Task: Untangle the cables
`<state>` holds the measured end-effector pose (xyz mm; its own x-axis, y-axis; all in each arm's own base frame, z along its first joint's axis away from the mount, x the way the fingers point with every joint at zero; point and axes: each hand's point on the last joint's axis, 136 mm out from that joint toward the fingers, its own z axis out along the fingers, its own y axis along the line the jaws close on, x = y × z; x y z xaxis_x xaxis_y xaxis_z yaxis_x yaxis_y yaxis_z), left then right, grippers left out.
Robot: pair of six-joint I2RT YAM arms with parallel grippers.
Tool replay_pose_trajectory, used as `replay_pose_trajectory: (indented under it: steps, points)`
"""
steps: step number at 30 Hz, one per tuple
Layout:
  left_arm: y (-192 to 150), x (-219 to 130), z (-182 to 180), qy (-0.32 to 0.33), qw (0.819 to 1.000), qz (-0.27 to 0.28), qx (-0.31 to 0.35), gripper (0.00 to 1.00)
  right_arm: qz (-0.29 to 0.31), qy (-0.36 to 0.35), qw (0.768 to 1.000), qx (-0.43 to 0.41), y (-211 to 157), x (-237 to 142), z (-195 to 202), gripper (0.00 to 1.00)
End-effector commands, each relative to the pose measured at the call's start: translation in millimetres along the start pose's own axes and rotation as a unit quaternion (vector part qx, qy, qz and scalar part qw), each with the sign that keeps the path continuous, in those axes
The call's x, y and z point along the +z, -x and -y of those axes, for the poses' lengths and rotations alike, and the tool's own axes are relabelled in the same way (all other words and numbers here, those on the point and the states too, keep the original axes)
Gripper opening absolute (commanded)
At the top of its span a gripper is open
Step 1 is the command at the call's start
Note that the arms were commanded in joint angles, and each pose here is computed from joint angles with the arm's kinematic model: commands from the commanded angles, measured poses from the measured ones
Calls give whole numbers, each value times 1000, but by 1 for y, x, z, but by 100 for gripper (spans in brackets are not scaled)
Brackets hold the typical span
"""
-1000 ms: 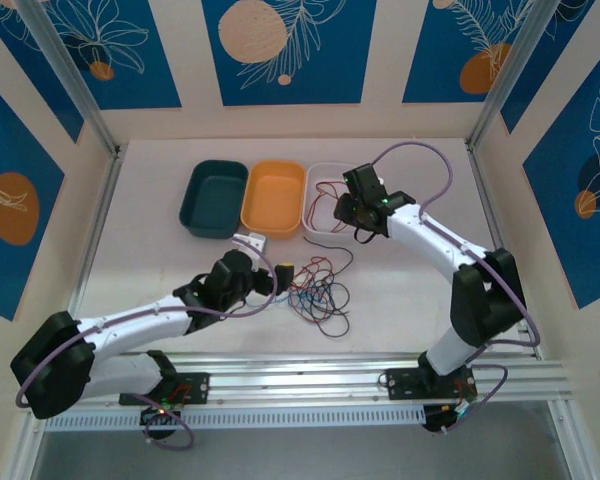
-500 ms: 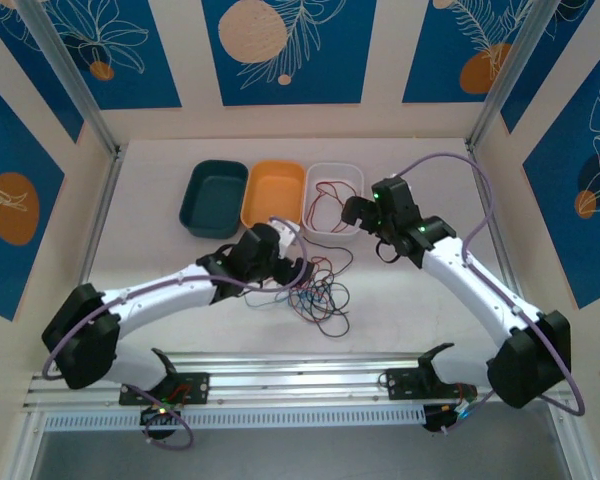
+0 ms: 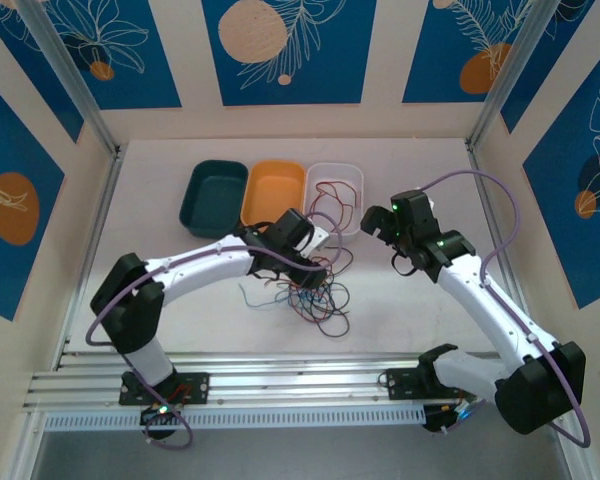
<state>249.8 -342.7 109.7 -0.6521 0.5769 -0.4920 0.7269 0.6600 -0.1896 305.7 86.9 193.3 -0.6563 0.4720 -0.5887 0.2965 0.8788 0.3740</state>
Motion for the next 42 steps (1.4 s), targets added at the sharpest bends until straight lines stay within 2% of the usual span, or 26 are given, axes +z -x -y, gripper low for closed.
replay_pose_trajectory:
  steps: [1,9,11,17,20,30,37,42]
  points:
    - [-9,4,1,19,999,-37,26,63,9,-6,1000,18,1,-5,8,99]
    - [-7,17,2,32,998,-41,40,53,-3,24,999,41,-3,0,5,99]
    - [-5,20,3,30,998,-38,37,47,-6,30,999,45,-4,3,6,99]
    - [5,20,5,27,999,-18,33,18,-17,48,997,55,-7,7,5,99]
    - [11,13,6,28,999,-2,32,11,-13,58,997,52,-9,8,5,99]
    - [27,-24,11,28,998,42,42,8,-55,135,989,19,-25,15,-20,99]
    - [34,-51,9,34,996,72,41,4,-72,219,973,-19,-36,8,-48,86]
    - [42,-72,3,44,994,96,38,0,-63,241,966,-69,-45,-2,-60,79]
